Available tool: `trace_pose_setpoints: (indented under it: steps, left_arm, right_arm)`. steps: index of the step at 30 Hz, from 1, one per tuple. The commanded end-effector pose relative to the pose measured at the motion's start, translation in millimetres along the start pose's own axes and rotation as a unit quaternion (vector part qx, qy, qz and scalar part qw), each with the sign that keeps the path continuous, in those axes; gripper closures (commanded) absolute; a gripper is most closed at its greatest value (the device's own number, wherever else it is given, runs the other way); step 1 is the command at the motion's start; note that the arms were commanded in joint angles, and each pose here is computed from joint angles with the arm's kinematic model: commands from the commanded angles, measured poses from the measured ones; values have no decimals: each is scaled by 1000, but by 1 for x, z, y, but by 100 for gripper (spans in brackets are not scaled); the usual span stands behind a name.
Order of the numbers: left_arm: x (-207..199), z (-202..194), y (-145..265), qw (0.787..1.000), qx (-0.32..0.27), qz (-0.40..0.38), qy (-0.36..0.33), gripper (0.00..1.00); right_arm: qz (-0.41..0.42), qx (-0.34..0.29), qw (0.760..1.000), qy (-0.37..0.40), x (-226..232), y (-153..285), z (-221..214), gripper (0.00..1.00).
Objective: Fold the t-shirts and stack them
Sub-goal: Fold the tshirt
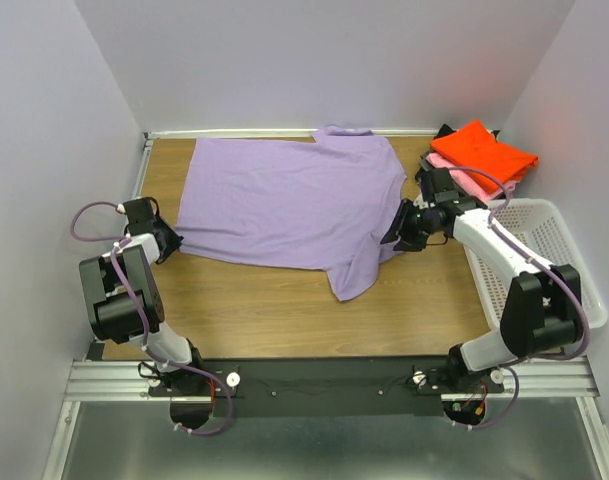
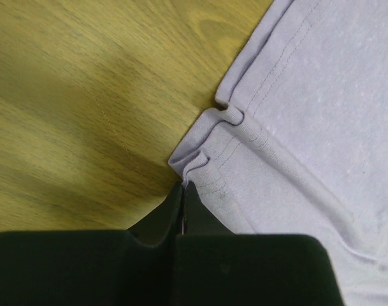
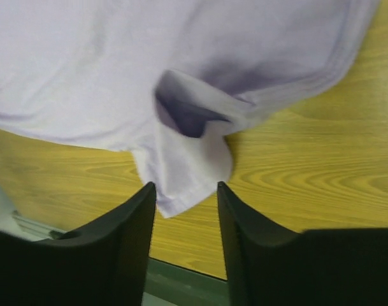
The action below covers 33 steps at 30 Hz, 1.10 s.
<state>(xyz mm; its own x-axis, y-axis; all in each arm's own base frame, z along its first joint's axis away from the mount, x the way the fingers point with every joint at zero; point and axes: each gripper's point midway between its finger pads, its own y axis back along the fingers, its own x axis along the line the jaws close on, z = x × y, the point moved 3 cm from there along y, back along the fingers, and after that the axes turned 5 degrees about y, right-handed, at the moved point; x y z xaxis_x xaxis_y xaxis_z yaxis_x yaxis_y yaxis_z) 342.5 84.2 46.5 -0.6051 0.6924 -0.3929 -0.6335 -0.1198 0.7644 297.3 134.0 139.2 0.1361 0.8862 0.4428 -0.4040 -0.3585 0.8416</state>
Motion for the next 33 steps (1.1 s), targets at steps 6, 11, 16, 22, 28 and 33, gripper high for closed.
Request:
trace_pose_setpoints:
  steps: [6, 11, 16, 22, 28, 33]
  left_arm:
    - [13, -9, -6, 999, 31, 26, -12, 100]
    - [11, -7, -6, 999, 29, 25, -10, 100]
    - [12, -8, -7, 999, 33, 27, -10, 100]
    - [13, -8, -6, 999, 33, 27, -7, 100]
    - [13, -9, -7, 999, 36, 26, -11, 100]
    - [14, -9, -6, 999, 37, 28, -12, 100]
  right_arm:
    - [-85, 33, 996, 13, -37, -42, -8, 59]
    - [-86, 38, 995, 31, -33, -60, -1, 60]
    - [-60, 49, 995, 58, -1, -73, -1, 61]
    - [-57, 63, 994, 70, 15, -80, -16, 59]
    - [-71, 64, 993, 73, 10, -83, -17, 52]
    - [-77, 68, 992, 78, 5, -87, -19, 50]
